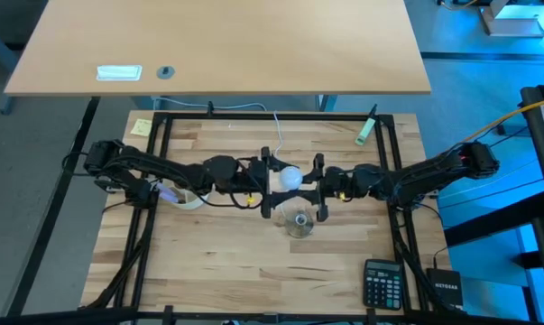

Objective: Screw lightbulb
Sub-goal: Insert the lightbulb into the lamp

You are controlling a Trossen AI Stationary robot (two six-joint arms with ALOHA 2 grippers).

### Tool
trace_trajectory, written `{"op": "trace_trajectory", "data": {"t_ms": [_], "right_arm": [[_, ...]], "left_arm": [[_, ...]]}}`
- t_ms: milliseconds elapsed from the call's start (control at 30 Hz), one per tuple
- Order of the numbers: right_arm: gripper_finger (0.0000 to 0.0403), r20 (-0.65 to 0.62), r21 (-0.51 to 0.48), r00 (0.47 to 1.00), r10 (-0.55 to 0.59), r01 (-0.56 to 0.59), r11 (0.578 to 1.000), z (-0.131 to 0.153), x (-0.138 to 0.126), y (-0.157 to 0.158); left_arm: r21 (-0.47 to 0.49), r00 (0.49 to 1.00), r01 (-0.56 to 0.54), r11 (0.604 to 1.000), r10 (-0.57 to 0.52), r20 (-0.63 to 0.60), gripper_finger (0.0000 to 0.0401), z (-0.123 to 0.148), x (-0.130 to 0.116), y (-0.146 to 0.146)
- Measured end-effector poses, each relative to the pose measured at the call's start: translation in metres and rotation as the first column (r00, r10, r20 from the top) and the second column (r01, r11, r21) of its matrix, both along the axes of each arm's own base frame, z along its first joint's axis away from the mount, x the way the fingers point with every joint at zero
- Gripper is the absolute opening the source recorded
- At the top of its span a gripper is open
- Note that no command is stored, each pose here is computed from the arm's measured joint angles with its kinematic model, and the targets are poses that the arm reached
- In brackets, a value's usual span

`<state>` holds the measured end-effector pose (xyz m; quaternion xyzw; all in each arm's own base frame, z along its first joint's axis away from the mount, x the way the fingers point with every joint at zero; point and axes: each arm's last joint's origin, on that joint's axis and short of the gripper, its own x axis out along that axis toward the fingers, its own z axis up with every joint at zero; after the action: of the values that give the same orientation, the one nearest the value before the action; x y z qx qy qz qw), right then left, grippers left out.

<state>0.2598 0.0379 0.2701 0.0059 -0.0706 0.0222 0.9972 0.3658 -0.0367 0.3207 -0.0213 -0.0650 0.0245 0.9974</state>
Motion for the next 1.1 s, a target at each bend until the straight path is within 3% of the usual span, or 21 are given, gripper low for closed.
{"op": "trace_trajectory", "data": {"t_ms": [400,700,900,1100], "right_arm": [[0.0109,-0.008,-0.002,1.0,0.0,0.0,1.0,-0.0008,0.0003,0.0],[0.0109,-0.008,-0.001,1.0,0.0,0.0,1.0,-0.0009,0.0003,-0.0001],[0.0109,-0.012,-0.002,1.0,0.0,0.0,1.0,-0.0014,0.0003,-0.0001],[0.0187,-0.009,-0.002,1.0,-0.001,0.001,1.0,-0.0009,0.0,-0.0001]], "left_arm": [[0.003,1.0,-0.001,1.0,0.001,0.03,0.0316,0.003,-0.0005,0.0002],[0.002,0.999,-0.002,1.0,0.001,0.04,0.0269,0.0057,-0.0021,0.0004],[0.006,0.999,-0.005,1.0,0.004,0.032,0.0262,0.0049,-0.0018,0.0013],[0.007,1.0,-0.006,1.0,0.006,0.026,0.026,0.0044,-0.0017,0.0016]]}}
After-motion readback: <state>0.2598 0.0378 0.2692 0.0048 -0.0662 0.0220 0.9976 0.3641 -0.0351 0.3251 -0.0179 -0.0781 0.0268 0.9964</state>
